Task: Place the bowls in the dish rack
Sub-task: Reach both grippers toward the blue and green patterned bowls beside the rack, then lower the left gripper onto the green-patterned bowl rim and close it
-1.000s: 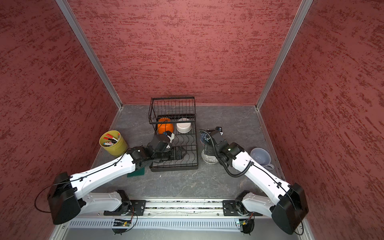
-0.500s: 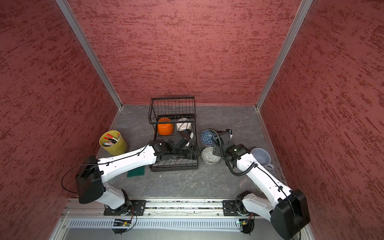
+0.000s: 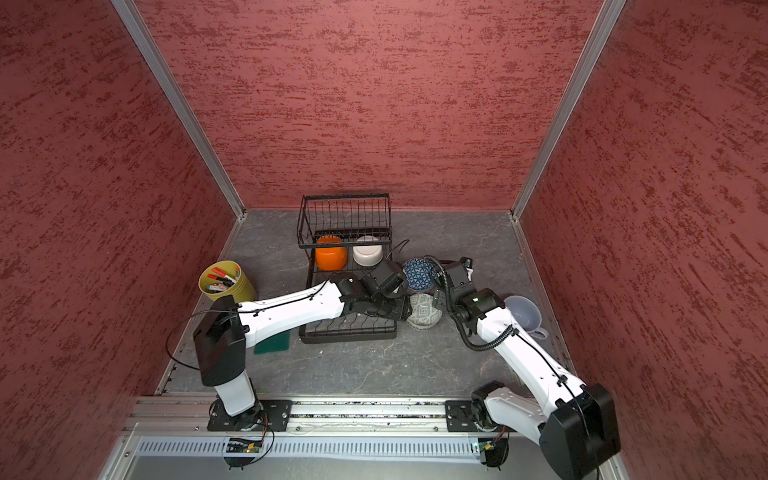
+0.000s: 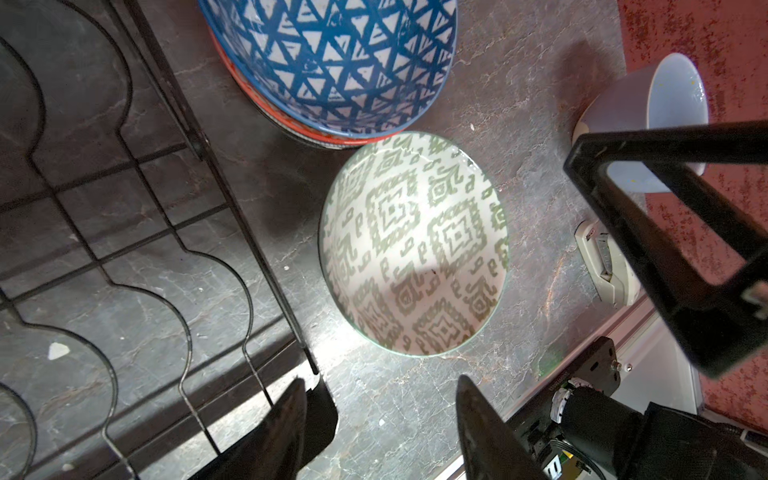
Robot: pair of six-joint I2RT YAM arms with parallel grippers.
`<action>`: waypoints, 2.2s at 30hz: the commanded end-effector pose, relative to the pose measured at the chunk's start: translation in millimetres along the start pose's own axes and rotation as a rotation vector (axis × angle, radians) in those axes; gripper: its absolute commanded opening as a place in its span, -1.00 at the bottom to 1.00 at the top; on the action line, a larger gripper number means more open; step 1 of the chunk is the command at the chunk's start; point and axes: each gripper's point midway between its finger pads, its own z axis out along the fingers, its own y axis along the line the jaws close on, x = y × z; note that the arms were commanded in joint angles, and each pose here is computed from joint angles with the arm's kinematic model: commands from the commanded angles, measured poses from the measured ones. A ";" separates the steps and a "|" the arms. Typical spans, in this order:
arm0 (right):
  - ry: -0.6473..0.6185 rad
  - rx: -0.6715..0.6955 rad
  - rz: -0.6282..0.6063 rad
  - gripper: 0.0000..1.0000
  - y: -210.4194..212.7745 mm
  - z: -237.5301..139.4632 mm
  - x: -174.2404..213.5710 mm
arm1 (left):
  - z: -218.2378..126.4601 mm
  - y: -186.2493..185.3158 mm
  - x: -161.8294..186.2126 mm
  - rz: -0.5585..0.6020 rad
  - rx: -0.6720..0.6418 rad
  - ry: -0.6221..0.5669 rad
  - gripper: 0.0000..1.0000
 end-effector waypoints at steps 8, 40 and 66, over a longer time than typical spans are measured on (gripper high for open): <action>-0.059 0.084 0.009 0.56 -23.2 -2.1 -11.3 | 25.7 5.2 4.7 0.042 -0.120 0.087 -0.11; -0.086 0.017 0.007 0.54 -16.6 4.2 -14.4 | 52.5 9.0 8.7 0.060 -0.186 0.153 -0.40; -0.087 -0.025 0.003 0.54 -8.5 7.0 -16.7 | 49.5 -2.9 -4.4 0.054 -0.129 0.120 -0.82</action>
